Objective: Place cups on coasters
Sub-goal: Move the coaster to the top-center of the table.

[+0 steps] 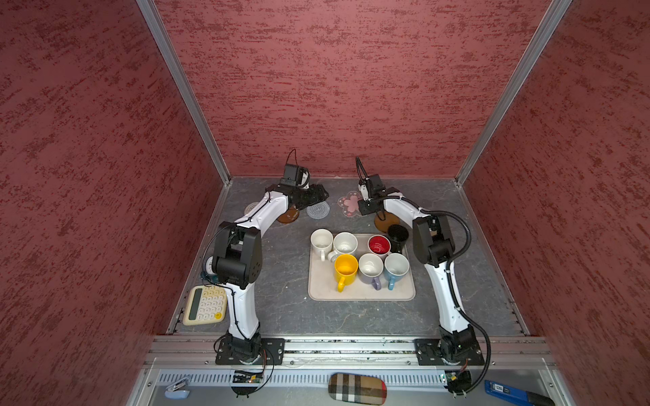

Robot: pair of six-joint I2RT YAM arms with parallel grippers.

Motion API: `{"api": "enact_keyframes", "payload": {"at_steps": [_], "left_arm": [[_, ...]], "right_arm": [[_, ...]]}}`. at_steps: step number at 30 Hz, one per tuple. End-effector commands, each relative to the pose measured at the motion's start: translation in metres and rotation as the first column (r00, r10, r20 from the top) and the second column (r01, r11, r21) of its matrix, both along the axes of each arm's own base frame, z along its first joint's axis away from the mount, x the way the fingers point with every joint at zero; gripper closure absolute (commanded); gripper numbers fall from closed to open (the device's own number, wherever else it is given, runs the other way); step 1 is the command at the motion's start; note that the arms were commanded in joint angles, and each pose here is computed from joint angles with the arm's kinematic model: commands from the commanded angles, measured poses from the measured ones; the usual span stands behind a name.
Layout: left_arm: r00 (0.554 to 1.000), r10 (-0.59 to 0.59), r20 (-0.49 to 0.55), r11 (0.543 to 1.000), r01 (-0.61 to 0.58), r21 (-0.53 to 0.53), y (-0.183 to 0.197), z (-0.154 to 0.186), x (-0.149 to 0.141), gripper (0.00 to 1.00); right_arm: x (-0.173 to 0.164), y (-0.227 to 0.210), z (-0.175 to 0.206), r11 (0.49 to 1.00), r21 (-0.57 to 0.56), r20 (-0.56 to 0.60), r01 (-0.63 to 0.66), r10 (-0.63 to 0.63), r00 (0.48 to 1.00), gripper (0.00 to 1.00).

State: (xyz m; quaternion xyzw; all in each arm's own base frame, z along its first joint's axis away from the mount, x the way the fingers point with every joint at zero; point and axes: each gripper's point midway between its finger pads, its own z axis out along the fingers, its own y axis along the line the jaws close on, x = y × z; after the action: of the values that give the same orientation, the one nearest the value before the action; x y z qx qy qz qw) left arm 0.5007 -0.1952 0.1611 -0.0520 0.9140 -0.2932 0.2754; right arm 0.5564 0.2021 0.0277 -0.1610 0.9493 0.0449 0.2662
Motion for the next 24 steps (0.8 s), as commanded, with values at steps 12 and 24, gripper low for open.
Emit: {"api": "enact_keyframes", "payload": {"at_steps": [12,24], "left_arm": [[0.998,-0.01,0.058,1.0,0.011,-0.017,-0.008,0.023,0.005,0.16],[0.999,-0.004,0.038,1.0,0.004,0.01,-0.006,0.012,0.004,0.16]], "right_arm": [[-0.043,-0.022,-0.015,0.997,-0.078,-0.1,-0.02,0.012,0.995,0.46],[0.027,0.01,0.03,0.994,0.082,0.017,0.074,-0.075,0.997,0.25]]}}
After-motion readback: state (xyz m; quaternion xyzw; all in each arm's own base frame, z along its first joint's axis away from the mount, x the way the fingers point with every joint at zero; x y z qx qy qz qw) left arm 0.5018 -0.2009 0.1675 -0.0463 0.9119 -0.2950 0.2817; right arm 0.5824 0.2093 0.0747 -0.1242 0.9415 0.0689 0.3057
